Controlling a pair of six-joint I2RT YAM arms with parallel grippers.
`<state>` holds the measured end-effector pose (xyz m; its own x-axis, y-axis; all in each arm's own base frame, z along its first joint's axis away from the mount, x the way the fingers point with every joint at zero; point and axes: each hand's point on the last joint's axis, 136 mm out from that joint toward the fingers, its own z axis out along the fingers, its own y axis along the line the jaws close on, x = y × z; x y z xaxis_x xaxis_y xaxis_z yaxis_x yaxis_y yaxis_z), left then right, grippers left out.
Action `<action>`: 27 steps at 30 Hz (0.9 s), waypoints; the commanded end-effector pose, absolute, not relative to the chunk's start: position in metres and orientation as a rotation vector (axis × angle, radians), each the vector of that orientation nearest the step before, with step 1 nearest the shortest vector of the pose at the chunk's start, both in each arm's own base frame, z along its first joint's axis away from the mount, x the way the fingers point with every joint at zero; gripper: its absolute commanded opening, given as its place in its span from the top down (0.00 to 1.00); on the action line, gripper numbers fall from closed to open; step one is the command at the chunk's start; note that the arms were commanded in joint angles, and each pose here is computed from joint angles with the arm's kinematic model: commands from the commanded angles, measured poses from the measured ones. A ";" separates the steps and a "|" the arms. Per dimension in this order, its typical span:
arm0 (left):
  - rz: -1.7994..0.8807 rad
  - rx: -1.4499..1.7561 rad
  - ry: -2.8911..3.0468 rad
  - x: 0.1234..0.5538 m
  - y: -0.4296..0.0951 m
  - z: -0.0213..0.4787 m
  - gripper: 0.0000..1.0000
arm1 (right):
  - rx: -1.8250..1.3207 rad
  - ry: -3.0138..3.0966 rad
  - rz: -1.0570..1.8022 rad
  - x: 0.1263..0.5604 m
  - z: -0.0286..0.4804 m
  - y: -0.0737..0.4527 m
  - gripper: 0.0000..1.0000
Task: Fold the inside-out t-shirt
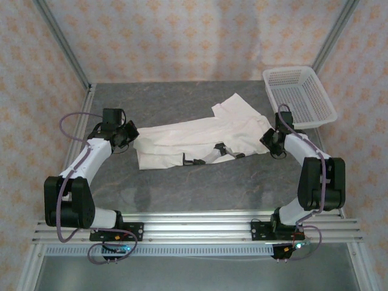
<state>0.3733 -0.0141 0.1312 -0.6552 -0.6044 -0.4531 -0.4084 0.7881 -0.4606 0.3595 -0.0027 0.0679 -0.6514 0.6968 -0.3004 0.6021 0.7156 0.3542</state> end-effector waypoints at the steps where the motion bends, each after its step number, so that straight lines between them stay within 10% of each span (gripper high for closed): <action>1: -0.405 -0.733 2.340 0.381 -0.008 0.142 1.00 | 1.006 2.481 0.342 0.370 0.078 0.000 0.62; 27: -0.411 -0.745 2.342 0.384 -0.008 0.137 1.00 | 1.019 2.573 0.351 0.354 0.057 0.006 0.66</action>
<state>0.3736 -0.0140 0.1275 -0.6596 -0.6049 -0.4462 -0.4136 0.7878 -0.4565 0.3592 0.0028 0.0600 -0.6662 0.6995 -0.2586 0.6057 0.7098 0.3595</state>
